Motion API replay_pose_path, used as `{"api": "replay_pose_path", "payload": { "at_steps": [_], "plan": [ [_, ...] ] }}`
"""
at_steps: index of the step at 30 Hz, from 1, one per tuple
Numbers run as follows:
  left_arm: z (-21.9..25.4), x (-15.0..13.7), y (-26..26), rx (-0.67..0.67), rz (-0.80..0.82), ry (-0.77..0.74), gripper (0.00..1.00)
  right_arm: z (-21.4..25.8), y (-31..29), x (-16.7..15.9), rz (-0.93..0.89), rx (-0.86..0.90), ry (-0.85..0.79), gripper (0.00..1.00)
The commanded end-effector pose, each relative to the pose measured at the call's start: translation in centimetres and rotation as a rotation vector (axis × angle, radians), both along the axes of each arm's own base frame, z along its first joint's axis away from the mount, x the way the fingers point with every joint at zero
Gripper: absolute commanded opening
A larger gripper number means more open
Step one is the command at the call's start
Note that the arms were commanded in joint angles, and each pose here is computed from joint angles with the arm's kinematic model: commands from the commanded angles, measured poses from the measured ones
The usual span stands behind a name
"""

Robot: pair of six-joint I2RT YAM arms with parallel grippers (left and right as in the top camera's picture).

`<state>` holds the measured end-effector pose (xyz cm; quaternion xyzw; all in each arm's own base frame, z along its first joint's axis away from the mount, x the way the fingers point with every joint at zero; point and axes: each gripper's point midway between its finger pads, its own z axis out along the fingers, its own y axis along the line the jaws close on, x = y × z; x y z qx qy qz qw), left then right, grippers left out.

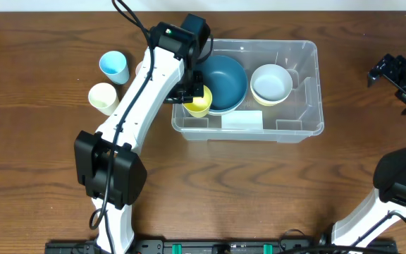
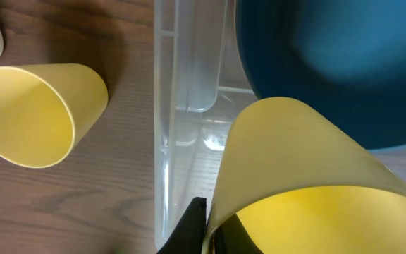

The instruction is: Pack container

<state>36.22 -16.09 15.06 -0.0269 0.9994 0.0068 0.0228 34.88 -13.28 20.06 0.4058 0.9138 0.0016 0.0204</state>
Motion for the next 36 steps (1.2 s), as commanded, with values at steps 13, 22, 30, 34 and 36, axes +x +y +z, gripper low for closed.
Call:
{"api": "replay_pose_path", "payload": {
  "at_steps": [13, 22, 30, 34, 36],
  "plan": [
    [-0.7, -1.9, 1.0, 0.052, -0.002, 0.094, 0.06, 0.2, 0.0, -0.1, -0.018, -0.005, -0.004, 0.99],
    [-0.8, -1.3, 0.8, 0.040, -0.002, 0.069, 0.06, 0.2, 0.0, -0.1, -0.018, -0.005, -0.004, 0.99],
    [-1.0, -0.5, 0.4, 0.027, -0.001, 0.041, 0.06, 0.2, 0.0, -0.1, -0.018, -0.005, -0.004, 0.99],
    [-1.2, 0.2, 0.1, 0.016, -0.001, 0.018, 0.06, 0.2, 0.0, -0.1, -0.018, -0.005, -0.004, 0.99],
    [-1.4, 0.6, -0.1, 0.013, -0.001, 0.009, 0.06, 0.2, 0.0, -0.1, -0.018, -0.005, -0.004, 0.99]
  ]
}}
